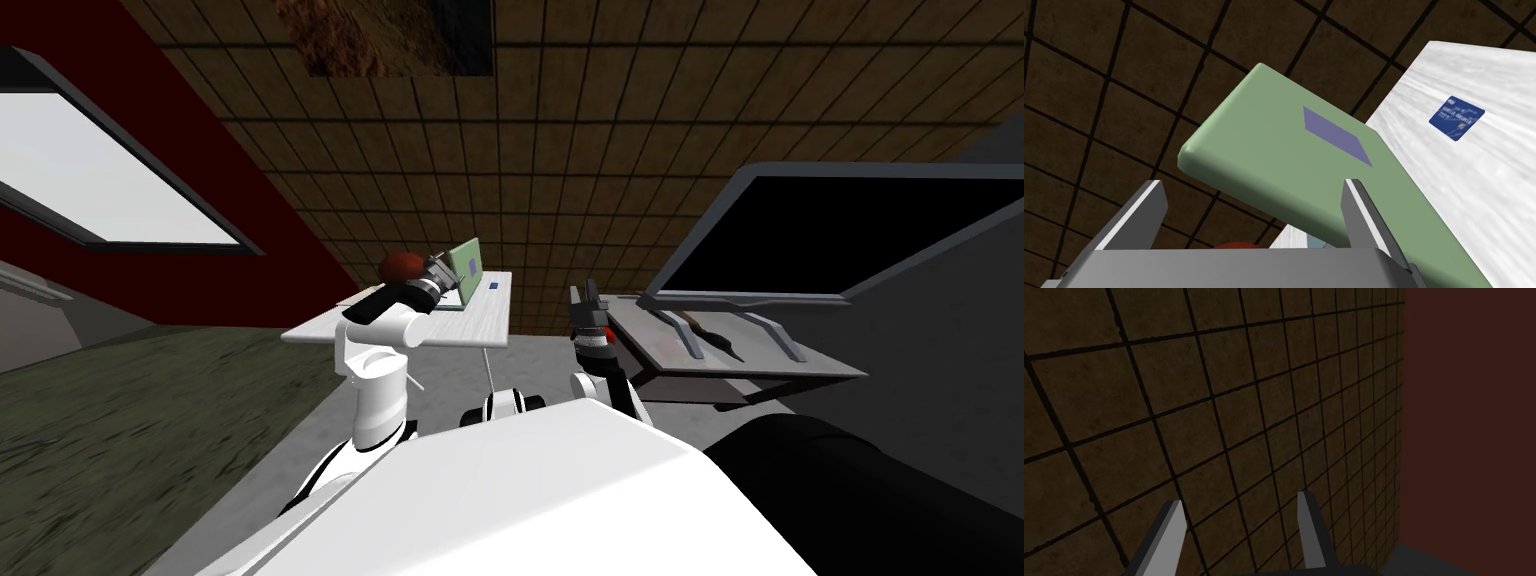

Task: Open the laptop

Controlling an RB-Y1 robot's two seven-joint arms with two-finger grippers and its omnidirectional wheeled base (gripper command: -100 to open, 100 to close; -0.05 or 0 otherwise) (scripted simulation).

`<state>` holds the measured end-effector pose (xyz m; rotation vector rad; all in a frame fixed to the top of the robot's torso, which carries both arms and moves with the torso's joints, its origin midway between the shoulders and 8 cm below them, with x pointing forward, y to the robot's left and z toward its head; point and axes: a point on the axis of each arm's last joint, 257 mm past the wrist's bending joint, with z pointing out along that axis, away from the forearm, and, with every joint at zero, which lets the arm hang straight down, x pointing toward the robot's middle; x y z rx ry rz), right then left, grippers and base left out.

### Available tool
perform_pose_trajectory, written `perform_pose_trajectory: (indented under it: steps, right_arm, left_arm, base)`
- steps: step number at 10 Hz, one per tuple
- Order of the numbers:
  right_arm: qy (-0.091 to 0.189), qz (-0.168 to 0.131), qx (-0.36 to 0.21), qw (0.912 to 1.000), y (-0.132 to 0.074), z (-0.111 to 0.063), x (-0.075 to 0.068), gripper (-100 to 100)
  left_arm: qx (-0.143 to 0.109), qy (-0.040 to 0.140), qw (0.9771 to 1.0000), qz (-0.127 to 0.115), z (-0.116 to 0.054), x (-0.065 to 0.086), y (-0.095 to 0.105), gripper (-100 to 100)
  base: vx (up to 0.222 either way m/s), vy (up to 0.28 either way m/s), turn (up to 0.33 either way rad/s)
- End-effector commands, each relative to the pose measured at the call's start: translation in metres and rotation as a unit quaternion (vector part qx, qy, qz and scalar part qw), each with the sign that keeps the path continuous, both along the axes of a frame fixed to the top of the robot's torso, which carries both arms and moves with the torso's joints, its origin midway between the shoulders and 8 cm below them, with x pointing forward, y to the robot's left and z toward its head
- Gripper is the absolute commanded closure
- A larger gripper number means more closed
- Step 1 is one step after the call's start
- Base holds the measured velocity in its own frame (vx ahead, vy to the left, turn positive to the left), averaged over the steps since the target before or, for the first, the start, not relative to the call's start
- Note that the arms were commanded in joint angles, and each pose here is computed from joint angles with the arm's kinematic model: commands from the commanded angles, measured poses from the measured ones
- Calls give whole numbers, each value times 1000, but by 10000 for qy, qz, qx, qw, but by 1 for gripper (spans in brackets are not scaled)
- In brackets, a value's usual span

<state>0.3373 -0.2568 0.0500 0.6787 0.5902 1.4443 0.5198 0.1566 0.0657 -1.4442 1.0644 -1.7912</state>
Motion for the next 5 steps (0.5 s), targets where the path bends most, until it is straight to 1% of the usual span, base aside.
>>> perform_pose_trajectory:
  steps: [1,2,3,4,5]
  right_arm:
    - [0,0,0,10000,0,0,0,0]
    - [0,0,0,10000,0,0,0,0]
    - [0,0,0,10000,0,0,0,0]
    - [0,0,0,10000,0,0,0,0]
    - [0,0,0,10000,0,0,0,0]
  left_arm:
    - [5,121,9999,27,3,1,2,-100]
    - [19,159,9999,40,5,2,3,-100]
    - [14,123,9999,31,5,1,3,-100]
    - [14,140,9999,64,10,6,5,-100]
    - [14,134,9999,49,8,4,4,-100]
  base:
    - [20,-13,55]
    - [19,-12,62]
    - [9,-6,12]
    - [65,-7,-42]
    - [41,-3,-10]
